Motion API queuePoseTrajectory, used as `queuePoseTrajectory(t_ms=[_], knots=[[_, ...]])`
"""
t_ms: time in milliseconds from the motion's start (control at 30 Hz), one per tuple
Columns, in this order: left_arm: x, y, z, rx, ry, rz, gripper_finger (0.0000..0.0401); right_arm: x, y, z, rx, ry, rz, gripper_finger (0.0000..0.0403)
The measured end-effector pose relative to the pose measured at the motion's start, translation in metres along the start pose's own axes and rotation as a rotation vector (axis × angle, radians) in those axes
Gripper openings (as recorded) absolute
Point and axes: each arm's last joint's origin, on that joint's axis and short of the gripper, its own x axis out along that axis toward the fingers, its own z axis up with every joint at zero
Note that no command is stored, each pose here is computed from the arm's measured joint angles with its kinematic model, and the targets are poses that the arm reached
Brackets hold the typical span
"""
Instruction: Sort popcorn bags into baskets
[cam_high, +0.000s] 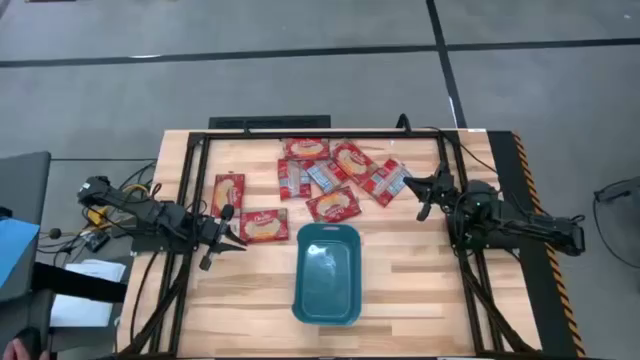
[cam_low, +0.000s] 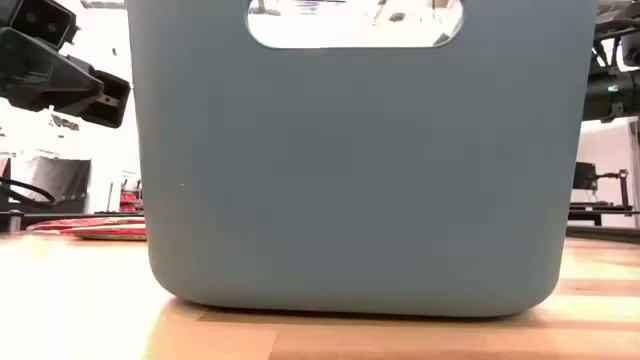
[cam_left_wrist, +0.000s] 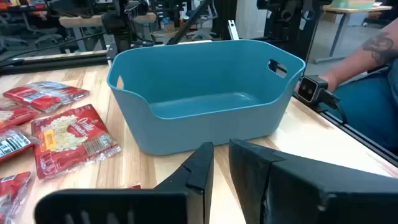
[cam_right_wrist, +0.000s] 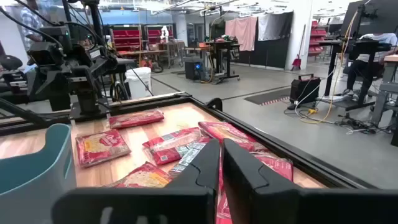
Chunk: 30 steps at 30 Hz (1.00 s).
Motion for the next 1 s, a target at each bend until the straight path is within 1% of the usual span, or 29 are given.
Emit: queuePoseTrajectory(t_ms=[200,533,1000], knots=[[0.0,0.0,0.0,-0.009,0.0,0.0,0.0044,0.0,0.0,0.0001,0.0,0.0,0.0,0.0043],[0.0,0.0006,0.0003,-0.148,-0.003,0.019,0.0044,0.0,0.0,0.0,0.0,0.0,0.0,0.0043],[0.0,0.0006,0.0003,-0.132,-0.003,0.019,0.0044,0.0,0.0,0.0,0.0,0.0,0.0,0.0043]])
